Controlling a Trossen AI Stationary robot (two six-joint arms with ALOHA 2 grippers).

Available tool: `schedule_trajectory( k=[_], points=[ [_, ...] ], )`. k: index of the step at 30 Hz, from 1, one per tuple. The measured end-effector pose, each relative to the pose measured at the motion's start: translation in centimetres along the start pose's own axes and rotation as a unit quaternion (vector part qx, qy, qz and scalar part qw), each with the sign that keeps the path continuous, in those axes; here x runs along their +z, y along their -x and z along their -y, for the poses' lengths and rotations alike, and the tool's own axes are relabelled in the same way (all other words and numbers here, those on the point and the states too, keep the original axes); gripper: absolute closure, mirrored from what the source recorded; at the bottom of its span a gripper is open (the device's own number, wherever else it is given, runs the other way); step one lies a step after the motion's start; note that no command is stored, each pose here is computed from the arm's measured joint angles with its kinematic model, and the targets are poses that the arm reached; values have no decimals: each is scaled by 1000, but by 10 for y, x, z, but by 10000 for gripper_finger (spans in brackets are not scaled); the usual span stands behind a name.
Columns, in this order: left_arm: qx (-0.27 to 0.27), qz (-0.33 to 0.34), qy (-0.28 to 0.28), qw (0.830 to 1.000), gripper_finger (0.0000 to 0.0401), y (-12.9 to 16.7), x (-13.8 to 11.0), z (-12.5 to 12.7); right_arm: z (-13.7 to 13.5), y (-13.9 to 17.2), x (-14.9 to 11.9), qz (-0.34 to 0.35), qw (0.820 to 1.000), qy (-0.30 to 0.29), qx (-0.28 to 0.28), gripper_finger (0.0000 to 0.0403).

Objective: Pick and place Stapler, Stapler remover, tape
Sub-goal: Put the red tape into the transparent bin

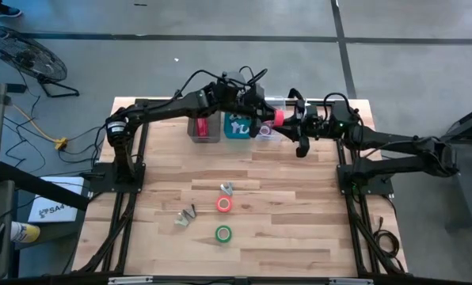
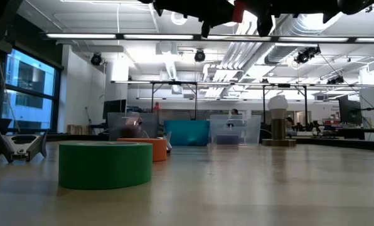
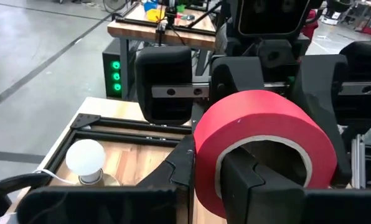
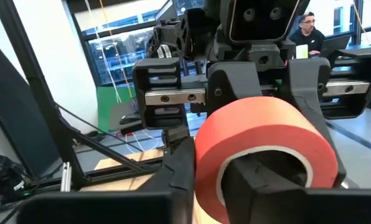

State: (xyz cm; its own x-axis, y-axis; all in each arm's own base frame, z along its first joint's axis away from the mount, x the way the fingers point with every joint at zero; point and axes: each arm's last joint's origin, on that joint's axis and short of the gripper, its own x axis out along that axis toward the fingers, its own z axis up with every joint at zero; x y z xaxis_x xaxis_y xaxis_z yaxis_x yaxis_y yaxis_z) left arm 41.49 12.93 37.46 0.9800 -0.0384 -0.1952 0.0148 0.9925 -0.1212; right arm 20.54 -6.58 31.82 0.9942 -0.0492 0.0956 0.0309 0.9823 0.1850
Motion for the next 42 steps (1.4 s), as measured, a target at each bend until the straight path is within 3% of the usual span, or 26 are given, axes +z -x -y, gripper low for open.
schedule_trajectory(
  k=[4,16,29,33,42],
  points=[
    [2,-1,1,1000,360,0,0,0,2,1,1,-1,1000,2,-3,367],
    [16,-19,24,999,275,1,-4,-2,5,3,-3,-20,1000,3,-19,367],
    [170,-71,-7,983,134,50,15,8,23,10,-11,-74,996,-17,-53,367],
    [230,-117,-5,966,124,75,18,14,29,13,-10,-102,992,-18,-67,367],
    [293,-174,18,940,136,114,20,17,51,6,20,-216,969,27,-115,367]
  ],
)
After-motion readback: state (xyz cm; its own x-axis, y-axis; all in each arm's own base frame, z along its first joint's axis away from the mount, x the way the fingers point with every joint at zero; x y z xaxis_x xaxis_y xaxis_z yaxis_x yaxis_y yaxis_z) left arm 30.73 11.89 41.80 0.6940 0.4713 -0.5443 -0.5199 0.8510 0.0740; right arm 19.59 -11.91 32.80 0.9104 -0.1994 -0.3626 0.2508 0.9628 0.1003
